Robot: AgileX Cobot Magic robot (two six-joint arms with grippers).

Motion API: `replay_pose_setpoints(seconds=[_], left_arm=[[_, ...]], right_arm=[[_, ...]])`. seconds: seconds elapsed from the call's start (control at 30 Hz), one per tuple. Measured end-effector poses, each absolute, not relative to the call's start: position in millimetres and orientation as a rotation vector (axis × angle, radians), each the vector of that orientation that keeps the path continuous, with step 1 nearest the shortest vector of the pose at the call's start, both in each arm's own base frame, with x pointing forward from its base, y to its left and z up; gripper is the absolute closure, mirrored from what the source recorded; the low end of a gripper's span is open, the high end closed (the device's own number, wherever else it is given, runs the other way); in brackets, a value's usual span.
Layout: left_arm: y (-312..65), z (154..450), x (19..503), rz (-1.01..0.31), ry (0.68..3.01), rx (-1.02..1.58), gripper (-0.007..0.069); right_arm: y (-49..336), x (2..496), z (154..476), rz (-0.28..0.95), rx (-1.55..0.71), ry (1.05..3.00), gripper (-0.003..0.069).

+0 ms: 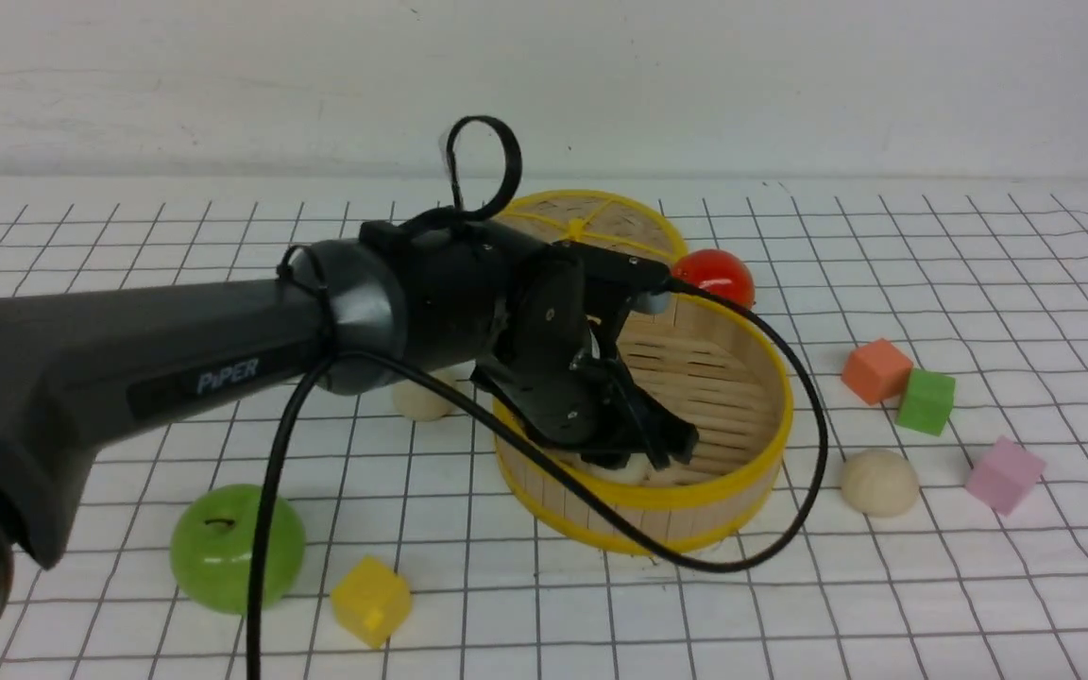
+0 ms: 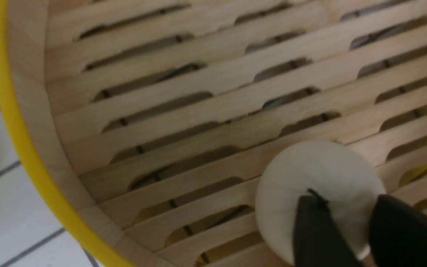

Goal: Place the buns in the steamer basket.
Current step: Use the left arm to put the steamed stuffed bun into the steamer, then use the left arm to grab a steamed stuffed bun

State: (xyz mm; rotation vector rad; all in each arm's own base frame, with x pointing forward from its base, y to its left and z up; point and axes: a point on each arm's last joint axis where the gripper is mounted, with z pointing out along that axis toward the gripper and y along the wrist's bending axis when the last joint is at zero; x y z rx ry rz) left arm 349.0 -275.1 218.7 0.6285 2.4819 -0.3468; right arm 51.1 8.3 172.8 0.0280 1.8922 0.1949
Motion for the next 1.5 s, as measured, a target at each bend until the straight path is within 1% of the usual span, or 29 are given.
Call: replay_pose_setpoints(seconds=[0.03, 0.1, 0.17, 0.23, 0.27, 0.33, 0.37, 0.43, 0.47, 0.5, 0.53, 0.57, 0.6, 0.67, 0.77, 1.03, 1.17, 1.23, 1.5], left_arm=[[-274.4, 224.5, 348.1, -0.353, 2.469, 0.625, 0.0342], [-272.2, 237.1, 345.3, -0.364, 2.446, 0.619, 0.0272], [-266.3, 257.3, 340.9, -0.369, 2.414, 0.610, 0.0216], [-257.0, 275.1, 338.5, -0.377, 2.398, 0.568, 0.0200], [-244.5, 287.6, 340.4, -0.381, 2.396, 0.508, 0.0204], [-233.2, 293.0, 344.5, -0.375, 2.400, 0.460, 0.0216], [-216.3, 294.9, 353.6, -0.355, 2.416, 0.396, 0.0242], [-196.9, 287.6, 367.1, -0.325, 2.448, 0.326, 0.0285], [-184.8, 276.8, 377.7, -0.301, 2.479, 0.284, 0.0307], [-183.5, 275.0, 379.0, -0.300, 2.483, 0.279, 0.0310], [-176.2, 262.1, 387.4, -0.282, 2.515, 0.254, 0.0326], [-172.8, 250.5, 392.9, -0.269, 2.542, 0.243, 0.0333], [-172.4, 248.7, 393.6, -0.267, 2.547, 0.242, 0.0333], [-168.6, 230.1, 402.1, -0.246, 2.587, 0.237, 0.0333], [-163.2, 217.7, 410.4, -0.231, 2.607, 0.219, 0.0328], [-154.9, 218.5, 423.3, -0.233, 2.541, 0.188, 0.0325], [-155.4, 209.6, 427.9, -0.214, 2.531, 0.203, 0.0325], [-155.2, 201.2, 431.3, -0.181, 2.539, 0.229, 0.0325], [-157.0, 189.8, 438.0, -0.172, 2.522, 0.242, 0.0325]], right_arm=[[8.3, 51.1, 172.8, 0.195, 0.028, 1.892, 0.0418], [8.3, 51.1, 172.8, 0.195, 0.028, 1.892, 0.0418], [8.3, 51.1, 172.8, 0.195, 0.028, 1.892, 0.0418], [8.3, 51.1, 172.8, 0.195, 0.028, 1.892, 0.0418], [8.3, 51.1, 172.8, 0.195, 0.028, 1.892, 0.0418], [8.3, 51.1, 172.8, 0.195, 0.028, 1.892, 0.0418], [8.3, 51.1, 172.8, 0.195, 0.028, 1.892, 0.0418], [8.3, 51.1, 172.8, 0.195, 0.028, 1.892, 0.0418], [8.3, 51.1, 172.8, 0.195, 0.028, 1.892, 0.0418], [8.3, 51.1, 172.8, 0.195, 0.028, 1.892, 0.0418], [8.3, 51.1, 172.8, 0.195, 0.028, 1.892, 0.0418], [8.3, 51.1, 172.8, 0.195, 0.028, 1.892, 0.0418], [8.3, 51.1, 172.8, 0.195, 0.028, 1.892, 0.0418], [8.3, 51.1, 172.8, 0.195, 0.028, 1.892, 0.0418], [8.3, 51.1, 172.8, 0.195, 0.028, 1.892, 0.0418], [8.3, 51.1, 172.8, 0.196, 0.028, 1.892, 0.0418], [8.3, 51.1, 172.8, 0.196, 0.028, 1.892, 0.0418], [8.3, 51.1, 172.8, 0.196, 0.028, 1.892, 0.0418], [8.3, 51.1, 172.8, 0.196, 0.028, 1.892, 0.0418]])
